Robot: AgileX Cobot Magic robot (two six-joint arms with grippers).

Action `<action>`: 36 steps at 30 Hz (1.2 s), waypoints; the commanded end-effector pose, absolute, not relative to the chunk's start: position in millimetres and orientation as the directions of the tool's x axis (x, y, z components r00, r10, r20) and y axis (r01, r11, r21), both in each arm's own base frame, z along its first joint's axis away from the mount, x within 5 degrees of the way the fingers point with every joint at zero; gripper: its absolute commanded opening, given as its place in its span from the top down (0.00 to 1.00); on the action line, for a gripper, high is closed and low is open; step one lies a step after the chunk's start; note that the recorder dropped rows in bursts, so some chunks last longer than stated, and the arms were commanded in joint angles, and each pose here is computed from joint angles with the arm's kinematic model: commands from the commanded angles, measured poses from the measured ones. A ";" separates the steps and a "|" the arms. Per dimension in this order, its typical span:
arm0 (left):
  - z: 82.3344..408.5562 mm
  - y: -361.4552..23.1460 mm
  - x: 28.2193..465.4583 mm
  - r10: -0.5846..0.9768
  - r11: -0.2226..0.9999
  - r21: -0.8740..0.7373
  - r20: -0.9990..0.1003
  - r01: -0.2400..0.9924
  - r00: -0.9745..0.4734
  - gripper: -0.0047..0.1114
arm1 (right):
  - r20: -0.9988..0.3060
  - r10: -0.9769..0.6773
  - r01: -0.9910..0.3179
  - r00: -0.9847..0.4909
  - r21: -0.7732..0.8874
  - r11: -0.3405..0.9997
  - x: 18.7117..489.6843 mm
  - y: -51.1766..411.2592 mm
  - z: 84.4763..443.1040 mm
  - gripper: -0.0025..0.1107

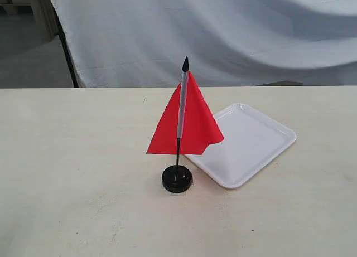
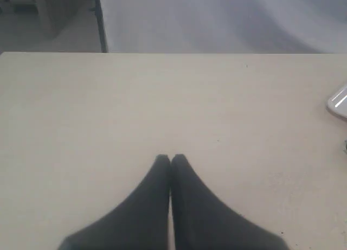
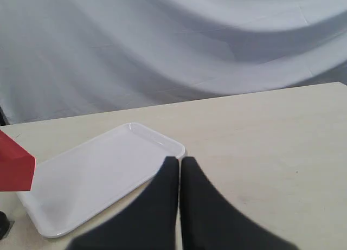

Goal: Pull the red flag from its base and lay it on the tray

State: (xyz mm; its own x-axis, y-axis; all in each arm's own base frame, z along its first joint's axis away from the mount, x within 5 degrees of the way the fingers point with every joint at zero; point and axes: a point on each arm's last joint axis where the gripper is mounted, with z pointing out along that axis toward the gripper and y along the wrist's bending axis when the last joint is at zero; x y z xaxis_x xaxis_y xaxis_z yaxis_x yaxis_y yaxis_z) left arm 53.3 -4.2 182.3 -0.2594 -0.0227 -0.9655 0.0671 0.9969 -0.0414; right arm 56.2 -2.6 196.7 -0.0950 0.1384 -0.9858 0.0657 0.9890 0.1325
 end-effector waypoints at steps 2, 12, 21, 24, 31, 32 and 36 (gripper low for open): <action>182.2 -4.4 53.3 -0.020 0.997 -0.040 -0.967 0.072 -0.256 0.96 | -0.987 0.128 0.071 -0.093 0.122 0.990 55.9 -3.0 196.1 0.96; 182.2 -4.4 53.3 -0.020 0.997 -0.040 -0.967 0.072 -0.256 0.96 | -0.991 0.126 0.068 -0.050 0.122 0.990 56.2 -3.2 200.0 0.96; 182.2 -4.4 53.3 -0.020 0.997 -0.040 -0.967 0.072 -0.256 0.96 | -0.861 0.398 -0.018 0.319 0.414 0.910 51.8 -8.2 232.3 0.96; 182.2 -4.4 53.3 -0.020 0.997 -0.040 -0.967 0.072 -0.256 0.96 | -0.825 0.387 -0.038 0.411 0.409 0.912 48.5 -10.1 240.7 0.96; 182.2 -4.4 53.3 -0.020 0.997 -0.040 -0.967 0.072 -0.256 0.96 | -0.705 0.523 -0.138 0.479 0.527 0.838 44.5 -11.7 248.4 0.96; 182.2 -4.4 53.3 -0.020 0.997 -0.040 -0.967 0.072 -0.256 0.96 | -0.688 0.564 -0.156 0.457 0.562 0.812 45.3 -11.2 247.1 0.96; 182.2 -4.4 53.3 -0.020 0.997 -0.040 -0.967 0.072 -0.256 0.96 | -0.673 0.650 -0.175 0.353 0.635 0.752 49.2 -7.3 239.8 0.96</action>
State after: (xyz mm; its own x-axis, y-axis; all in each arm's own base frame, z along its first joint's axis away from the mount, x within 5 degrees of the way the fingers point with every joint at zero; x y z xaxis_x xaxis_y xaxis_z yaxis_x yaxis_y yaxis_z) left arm 53.3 -4.2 182.3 -0.2594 -0.0227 -0.9655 0.0671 0.9969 -0.0414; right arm 48.2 -9.3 243.3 0.3924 0.6230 -0.6767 -0.1687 0.7720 0.6129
